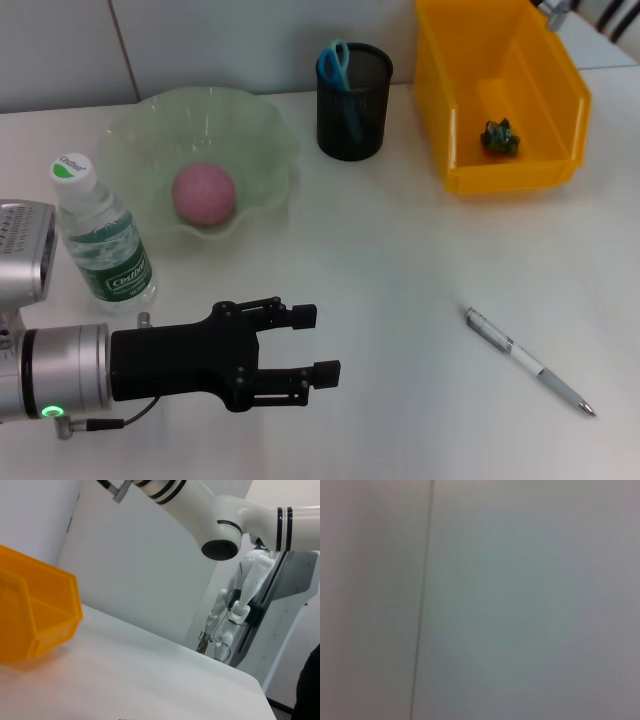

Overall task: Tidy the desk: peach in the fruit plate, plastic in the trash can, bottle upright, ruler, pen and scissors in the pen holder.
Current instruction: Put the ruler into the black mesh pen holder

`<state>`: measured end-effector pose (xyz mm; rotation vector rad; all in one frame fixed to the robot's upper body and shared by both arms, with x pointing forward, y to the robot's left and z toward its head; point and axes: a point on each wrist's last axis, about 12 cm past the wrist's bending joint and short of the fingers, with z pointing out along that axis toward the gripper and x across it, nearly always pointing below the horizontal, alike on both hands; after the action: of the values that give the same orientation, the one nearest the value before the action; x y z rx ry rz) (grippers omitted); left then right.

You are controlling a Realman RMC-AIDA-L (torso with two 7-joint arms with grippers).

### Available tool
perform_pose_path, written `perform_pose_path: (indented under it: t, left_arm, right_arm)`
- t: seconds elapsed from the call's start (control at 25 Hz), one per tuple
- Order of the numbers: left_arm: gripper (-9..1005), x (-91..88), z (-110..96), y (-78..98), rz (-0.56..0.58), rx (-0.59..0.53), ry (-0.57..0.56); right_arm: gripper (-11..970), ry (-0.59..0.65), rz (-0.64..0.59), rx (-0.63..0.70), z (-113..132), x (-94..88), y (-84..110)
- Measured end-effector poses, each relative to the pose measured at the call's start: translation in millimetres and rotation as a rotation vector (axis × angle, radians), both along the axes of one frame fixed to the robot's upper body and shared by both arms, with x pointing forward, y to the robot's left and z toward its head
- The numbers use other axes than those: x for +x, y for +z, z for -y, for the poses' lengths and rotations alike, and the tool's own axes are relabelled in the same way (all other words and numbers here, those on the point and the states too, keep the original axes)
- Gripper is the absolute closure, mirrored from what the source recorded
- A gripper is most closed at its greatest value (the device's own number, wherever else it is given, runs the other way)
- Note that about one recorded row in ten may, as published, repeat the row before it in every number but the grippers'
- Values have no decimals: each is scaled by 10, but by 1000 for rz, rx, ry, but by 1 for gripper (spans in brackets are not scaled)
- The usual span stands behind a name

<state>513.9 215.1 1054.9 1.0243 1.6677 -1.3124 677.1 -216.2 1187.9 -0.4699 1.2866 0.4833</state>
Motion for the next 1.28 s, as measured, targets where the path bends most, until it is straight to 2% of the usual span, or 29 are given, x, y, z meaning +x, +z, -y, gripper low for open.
perform_pose_path:
  t: [0.4, 1.28]
  left_arm:
    - [189, 2, 24, -2, -7, -5, 1]
    - [189, -12, 14, -2, -13, -11, -1]
  right_arm:
    - [533, -38, -102, -34, -215, 108, -170]
    - [513, -58, -191, -72, -355, 133, -333]
